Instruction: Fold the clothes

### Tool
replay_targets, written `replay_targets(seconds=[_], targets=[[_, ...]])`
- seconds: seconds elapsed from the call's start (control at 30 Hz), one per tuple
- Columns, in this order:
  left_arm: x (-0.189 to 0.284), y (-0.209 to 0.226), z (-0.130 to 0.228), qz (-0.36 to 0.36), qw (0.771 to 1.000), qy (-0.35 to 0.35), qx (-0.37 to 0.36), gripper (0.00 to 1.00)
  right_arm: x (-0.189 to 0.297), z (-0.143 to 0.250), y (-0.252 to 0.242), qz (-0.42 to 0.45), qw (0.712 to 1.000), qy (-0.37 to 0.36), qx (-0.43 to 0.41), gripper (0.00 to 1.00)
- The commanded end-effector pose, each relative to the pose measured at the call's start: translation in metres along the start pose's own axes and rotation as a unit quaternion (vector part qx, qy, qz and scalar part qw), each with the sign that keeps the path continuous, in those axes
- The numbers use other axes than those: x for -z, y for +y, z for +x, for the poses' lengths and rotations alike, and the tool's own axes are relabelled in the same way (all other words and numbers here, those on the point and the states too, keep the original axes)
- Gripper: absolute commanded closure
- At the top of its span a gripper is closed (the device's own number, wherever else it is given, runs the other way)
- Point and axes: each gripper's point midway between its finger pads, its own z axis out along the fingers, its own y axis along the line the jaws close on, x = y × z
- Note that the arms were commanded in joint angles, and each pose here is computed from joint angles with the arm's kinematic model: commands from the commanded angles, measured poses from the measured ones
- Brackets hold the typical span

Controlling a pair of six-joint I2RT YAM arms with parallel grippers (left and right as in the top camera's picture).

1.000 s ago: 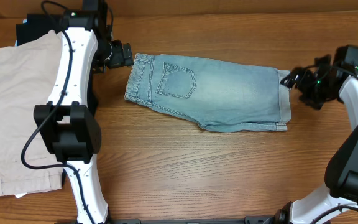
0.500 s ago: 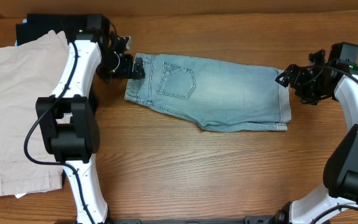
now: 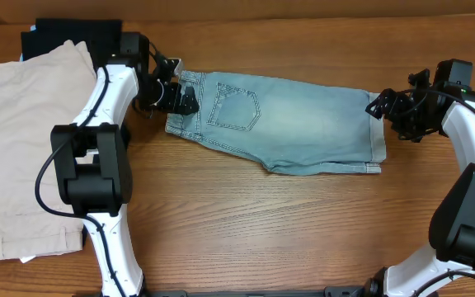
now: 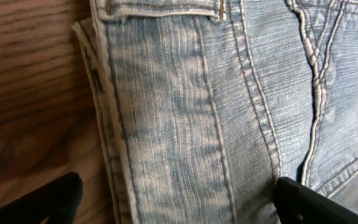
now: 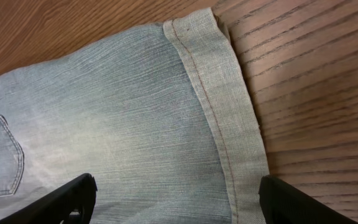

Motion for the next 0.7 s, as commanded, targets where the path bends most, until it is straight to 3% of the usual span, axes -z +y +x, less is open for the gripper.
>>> replay_targets(seconds=[0.0, 0.1, 0.23, 0.3, 0.5, 0.53, 0.6, 0.67], targets=[[-0.015, -0.007, 0.005, 0.015, 1.0, 0.011, -0.011, 0.0, -0.003, 0.002, -0.001, 0.003, 1.0, 0.003, 0.004, 0.14], [-0.025, -0.014, 0.007, 0.027, 0.999, 0.018, -0.013, 0.04, -0.003, 0.002, -0.001, 0.003, 1.0, 0.003, 0.004, 0.17], [-0.042, -0.023, 0.014, 0.036, 0.999, 0.037, -0.007, 0.16, -0.003, 0.002, -0.001, 0.003, 1.0, 0.003, 0.004, 0.2], [-0.049, -0.027, 0.017, 0.038, 0.998, 0.044, -0.009, 0.29, -0.003, 0.002, -0.002, 0.007, 1.0, 0.003, 0.004, 0.2], [-0.052, -0.027, 0.018, 0.027, 0.998, 0.049, 0.011, 0.86, -0.003, 0.002, -0.005, 0.014, 1.0, 0.003, 0.002, 0.25], [-0.051, -0.022, 0.019, 0.016, 0.998, 0.051, 0.031, 0.96, -0.003, 0.002, -0.004, 0.014, 1.0, 0.003, 0.0, 0.3], [-0.048, -0.015, 0.019, 0.003, 0.997, 0.051, 0.056, 0.96, -0.003, 0.003, -0.004, 0.014, 1.0, 0.004, 0.001, 0.48], [-0.039, -0.009, 0.016, 0.002, 0.996, 0.051, 0.067, 0.96, -0.005, 0.004, 0.0, 0.013, 1.0, 0.006, 0.005, 0.57]])
